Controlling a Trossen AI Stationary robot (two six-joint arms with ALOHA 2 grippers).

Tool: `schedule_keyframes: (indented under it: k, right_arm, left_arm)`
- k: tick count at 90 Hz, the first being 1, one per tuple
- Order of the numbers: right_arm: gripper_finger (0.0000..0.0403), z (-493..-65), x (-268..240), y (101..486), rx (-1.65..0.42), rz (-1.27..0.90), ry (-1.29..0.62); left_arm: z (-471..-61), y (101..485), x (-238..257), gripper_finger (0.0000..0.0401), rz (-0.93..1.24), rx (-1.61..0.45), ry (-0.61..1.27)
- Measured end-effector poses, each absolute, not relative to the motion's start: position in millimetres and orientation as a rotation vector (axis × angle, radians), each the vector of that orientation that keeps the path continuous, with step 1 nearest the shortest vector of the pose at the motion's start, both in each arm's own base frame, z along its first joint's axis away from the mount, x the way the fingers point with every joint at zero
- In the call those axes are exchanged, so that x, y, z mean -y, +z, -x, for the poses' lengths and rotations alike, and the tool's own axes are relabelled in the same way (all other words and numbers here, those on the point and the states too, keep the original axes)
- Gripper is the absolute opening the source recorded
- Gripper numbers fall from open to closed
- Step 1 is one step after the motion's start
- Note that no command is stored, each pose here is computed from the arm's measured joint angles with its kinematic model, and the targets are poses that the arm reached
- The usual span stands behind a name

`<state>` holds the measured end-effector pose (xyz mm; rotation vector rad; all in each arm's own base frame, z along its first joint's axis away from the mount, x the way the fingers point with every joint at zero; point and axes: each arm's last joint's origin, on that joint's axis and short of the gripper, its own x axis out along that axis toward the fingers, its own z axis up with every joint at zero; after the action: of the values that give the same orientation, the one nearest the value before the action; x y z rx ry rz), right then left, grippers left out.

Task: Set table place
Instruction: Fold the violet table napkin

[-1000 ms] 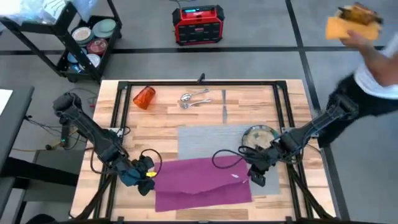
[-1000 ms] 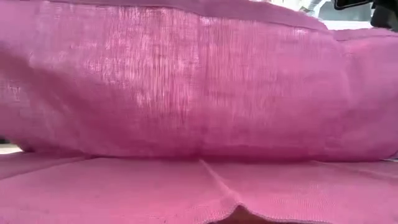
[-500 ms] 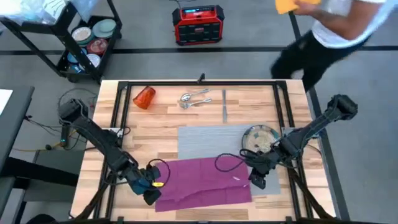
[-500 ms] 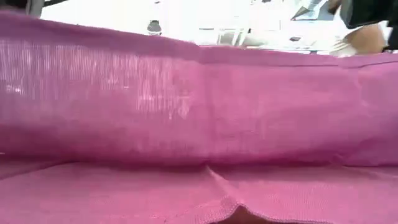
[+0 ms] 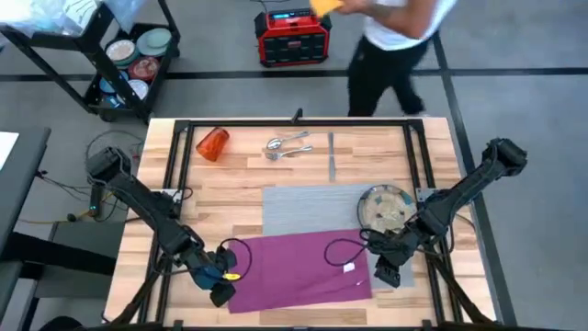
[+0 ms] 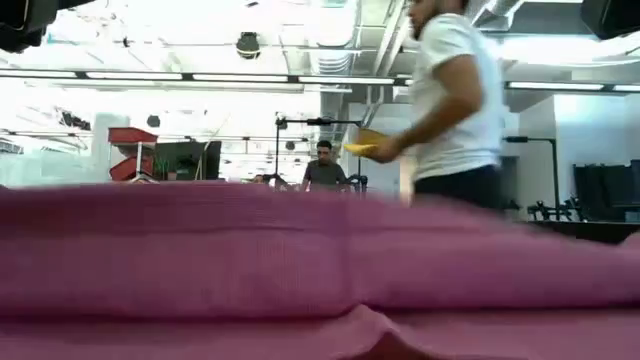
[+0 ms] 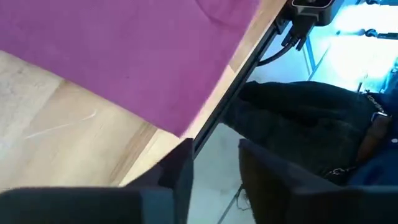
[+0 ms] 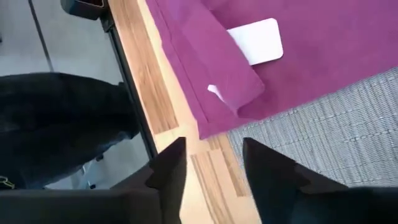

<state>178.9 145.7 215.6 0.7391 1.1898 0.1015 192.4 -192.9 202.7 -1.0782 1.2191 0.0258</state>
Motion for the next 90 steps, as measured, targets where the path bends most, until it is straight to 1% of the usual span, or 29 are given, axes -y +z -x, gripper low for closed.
schedule_keyframes:
  k: [8, 18, 49, 59, 65, 71, 77, 85, 90]
  right_arm:
    - [0.0171, -180, -145, 216, -1.187, -0.743, 0.096]
    - [0.0177, -181, -143, 216, -1.173, -0.744, 0.078]
    - [0.0166, -184, -140, 214, -1.15, -0.733, 0.047]
    - [0.0162, -189, -140, 204, -1.148, -0.682, -0.006]
    - [0.0157, -197, -137, 194, -1.137, -0.688, -0.04]
    - [0.0145, -203, -134, 182, -1.138, -0.694, -0.073]
    - [0.0123, -210, -130, 172, -1.141, -0.701, -0.107]
    - [0.0077, -218, -128, 162, -1.147, -0.712, -0.13]
    - [0.0039, -221, -133, 156, -1.192, -0.737, -0.068]
  left_arm:
    - [-192, 203, 193, 0.0154, 1.075, -1.219, 0.029]
    - [-192, 202, 192, 0.0168, 1.059, -1.217, 0.033]
    - [-192, 200, 189, 0.017, 1.023, -1.206, 0.054]
    - [-194, 197, 183, 0.0169, 0.975, -1.182, 0.103]
    - [-197, 196, 177, 0.0169, 0.956, -1.172, 0.143]
    - [-200, 195, 173, 0.0169, 0.944, -1.165, 0.162]
    - [-203, 195, 168, 0.0169, 0.939, -1.159, 0.172]
    - [-205, 195, 165, 0.0168, 0.936, -1.152, 0.175]
    - [-206, 195, 164, 0.0168, 0.934, -1.15, 0.176]
